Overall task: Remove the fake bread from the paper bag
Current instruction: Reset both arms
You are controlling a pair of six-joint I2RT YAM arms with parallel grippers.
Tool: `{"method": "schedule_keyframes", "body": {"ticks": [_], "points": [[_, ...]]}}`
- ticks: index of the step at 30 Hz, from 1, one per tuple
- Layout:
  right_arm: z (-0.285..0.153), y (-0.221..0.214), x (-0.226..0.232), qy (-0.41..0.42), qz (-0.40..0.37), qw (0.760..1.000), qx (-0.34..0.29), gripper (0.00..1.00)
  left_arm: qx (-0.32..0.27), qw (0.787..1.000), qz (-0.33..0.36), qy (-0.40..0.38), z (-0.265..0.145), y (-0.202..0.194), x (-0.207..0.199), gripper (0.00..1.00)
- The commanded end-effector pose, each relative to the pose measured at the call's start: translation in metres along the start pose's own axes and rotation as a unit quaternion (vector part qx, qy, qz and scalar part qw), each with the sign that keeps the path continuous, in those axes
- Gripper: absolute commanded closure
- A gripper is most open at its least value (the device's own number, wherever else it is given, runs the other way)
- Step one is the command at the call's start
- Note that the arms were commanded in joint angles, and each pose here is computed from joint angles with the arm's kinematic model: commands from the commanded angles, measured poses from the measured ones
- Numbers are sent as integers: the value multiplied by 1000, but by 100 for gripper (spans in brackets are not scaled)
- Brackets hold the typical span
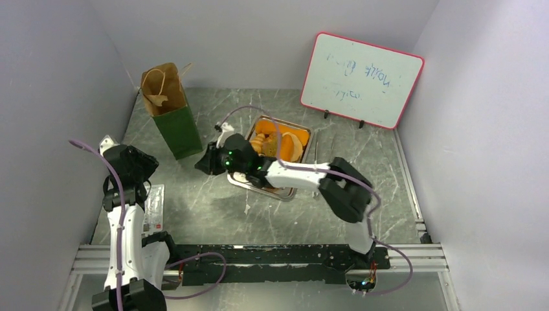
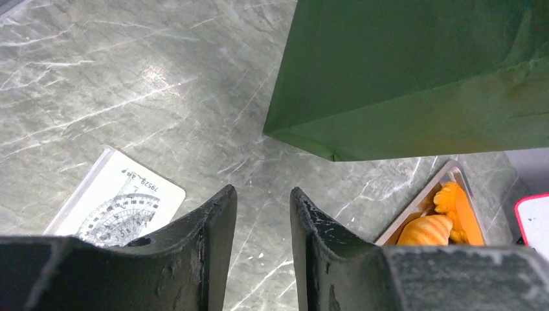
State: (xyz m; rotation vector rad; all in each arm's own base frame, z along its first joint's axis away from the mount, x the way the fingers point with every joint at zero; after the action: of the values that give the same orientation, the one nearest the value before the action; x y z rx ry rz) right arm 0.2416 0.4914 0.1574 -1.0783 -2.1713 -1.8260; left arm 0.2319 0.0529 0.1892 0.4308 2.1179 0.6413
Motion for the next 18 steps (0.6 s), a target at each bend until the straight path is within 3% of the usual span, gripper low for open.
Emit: {"method": "schedule_keyframes", "body": {"ticks": [1, 3, 6, 12, 15, 18], "points": [[-57, 43, -27, -155, -92, 983, -39, 79, -18, 999, 34, -28, -7, 9, -12, 69], [-88, 61, -43, -243, -126, 960, -52, 77, -28, 998, 48, -40, -9, 10, -17, 69], [-146, 79, -75, -387, -158, 906, -74, 71, -35, 995, 67, -69, -9, 4, -23, 68], [-275, 78, -145, -635, -123, 751, -131, 32, -47, 985, 93, -140, -14, -20, -44, 69], [-320, 62, -173, -687, -76, 711, -132, 30, -39, 979, 127, -153, -14, -38, -55, 69], [-349, 47, -188, -710, -45, 689, -139, 29, -32, 970, 170, -170, -14, -59, -63, 68]]}}
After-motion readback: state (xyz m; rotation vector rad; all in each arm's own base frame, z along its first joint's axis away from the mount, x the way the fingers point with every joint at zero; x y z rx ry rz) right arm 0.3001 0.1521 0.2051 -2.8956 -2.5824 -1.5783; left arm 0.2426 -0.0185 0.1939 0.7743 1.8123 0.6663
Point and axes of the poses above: each gripper's point midway between its finger pads, its own z axis out along the fingers, its own x axis along the line the jaws close on, y = z × x, the point moved 5 cm from there along -z, back along the fingers, and after that the axes turned 12 degrees about -z, right-handed, at the moved point
